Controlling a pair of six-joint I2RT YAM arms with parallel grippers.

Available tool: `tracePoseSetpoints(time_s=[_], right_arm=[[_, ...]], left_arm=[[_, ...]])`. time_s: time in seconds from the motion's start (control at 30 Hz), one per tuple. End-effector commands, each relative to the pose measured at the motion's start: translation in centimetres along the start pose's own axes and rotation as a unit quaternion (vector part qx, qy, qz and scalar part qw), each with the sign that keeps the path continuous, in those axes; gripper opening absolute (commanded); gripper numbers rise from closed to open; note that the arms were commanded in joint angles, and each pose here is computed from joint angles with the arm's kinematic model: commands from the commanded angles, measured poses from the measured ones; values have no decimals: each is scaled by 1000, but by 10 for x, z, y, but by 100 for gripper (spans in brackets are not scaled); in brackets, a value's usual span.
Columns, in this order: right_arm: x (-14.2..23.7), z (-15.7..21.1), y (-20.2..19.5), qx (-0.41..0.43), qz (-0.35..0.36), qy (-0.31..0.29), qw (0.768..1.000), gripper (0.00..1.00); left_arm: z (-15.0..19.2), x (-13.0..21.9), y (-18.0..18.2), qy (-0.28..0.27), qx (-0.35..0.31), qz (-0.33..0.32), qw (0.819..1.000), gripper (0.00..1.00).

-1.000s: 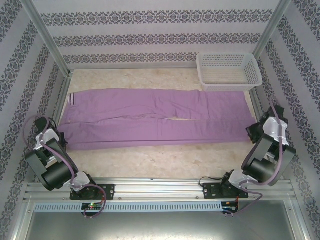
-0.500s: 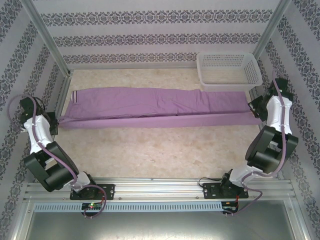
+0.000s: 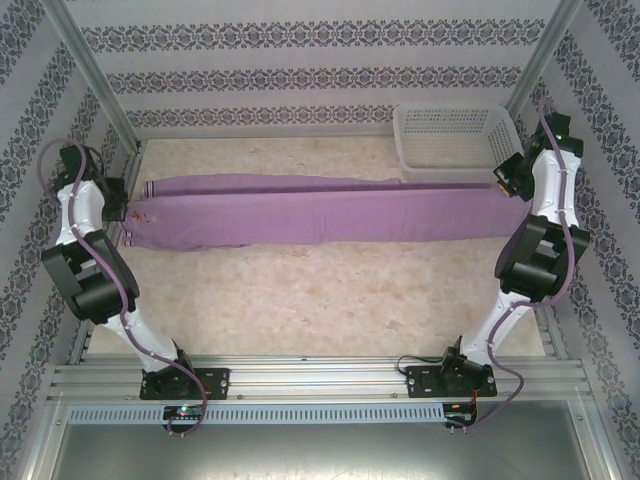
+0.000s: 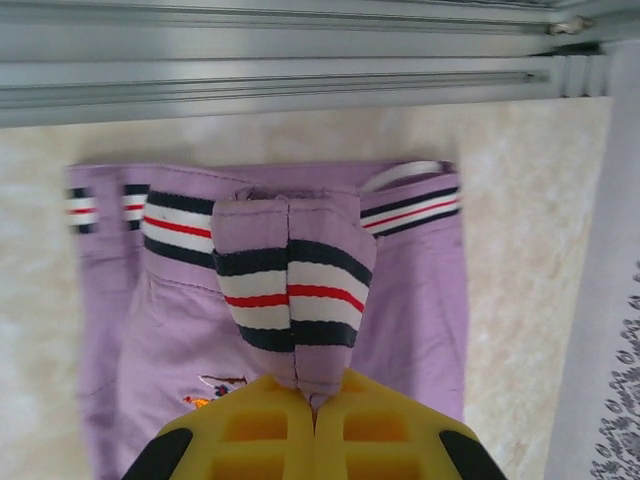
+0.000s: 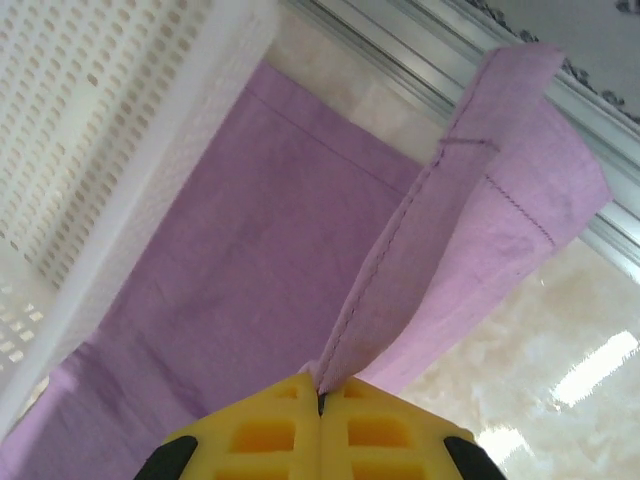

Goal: Roll up the long pants

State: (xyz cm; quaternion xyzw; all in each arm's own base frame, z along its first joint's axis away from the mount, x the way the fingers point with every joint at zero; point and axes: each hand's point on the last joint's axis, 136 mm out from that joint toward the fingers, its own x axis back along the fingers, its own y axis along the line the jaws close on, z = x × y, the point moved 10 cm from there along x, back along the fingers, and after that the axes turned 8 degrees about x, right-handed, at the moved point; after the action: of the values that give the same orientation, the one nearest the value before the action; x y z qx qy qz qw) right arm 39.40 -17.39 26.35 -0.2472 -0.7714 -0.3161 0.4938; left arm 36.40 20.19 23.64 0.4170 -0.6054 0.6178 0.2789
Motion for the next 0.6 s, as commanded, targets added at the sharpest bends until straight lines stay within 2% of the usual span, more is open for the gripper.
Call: tracePoseSetpoints(time_s=[0.0, 0.27, 0.3, 0.33, 0.37, 0.4, 0.43, 0.57], right_arm=[[-1, -34, -16, 2, 88, -80, 993, 0], [-32, -49, -4, 22, 112, -67, 991, 0], [-35, -51, -3, 26, 114, -68, 991, 8], [-39, -53, 1, 34, 116, -69, 990, 31], [-42, -55, 3, 42, 119, -72, 989, 61], [-44, -56, 5, 49, 123, -72, 989, 82], [-44, -58, 8, 57, 128, -75, 987, 95], [-25, -59, 18, 73, 125, -99, 985, 97]], left_arm=[[-26, 1, -31, -97, -4, 39, 994, 0], [-18, -28, -61, -99, -22, 18, 995, 1], [-18, -31, -61, -99, -22, 11, 995, 8], [-18, -35, -61, -101, -21, 3, 995, 29], [-18, -38, -62, -101, -24, 0, 995, 93], [-17, -40, -62, -100, -29, -2, 995, 100], [-17, -41, -62, -98, -32, -3, 995, 100], [-14, -39, -63, -86, -46, 12, 995, 100]])
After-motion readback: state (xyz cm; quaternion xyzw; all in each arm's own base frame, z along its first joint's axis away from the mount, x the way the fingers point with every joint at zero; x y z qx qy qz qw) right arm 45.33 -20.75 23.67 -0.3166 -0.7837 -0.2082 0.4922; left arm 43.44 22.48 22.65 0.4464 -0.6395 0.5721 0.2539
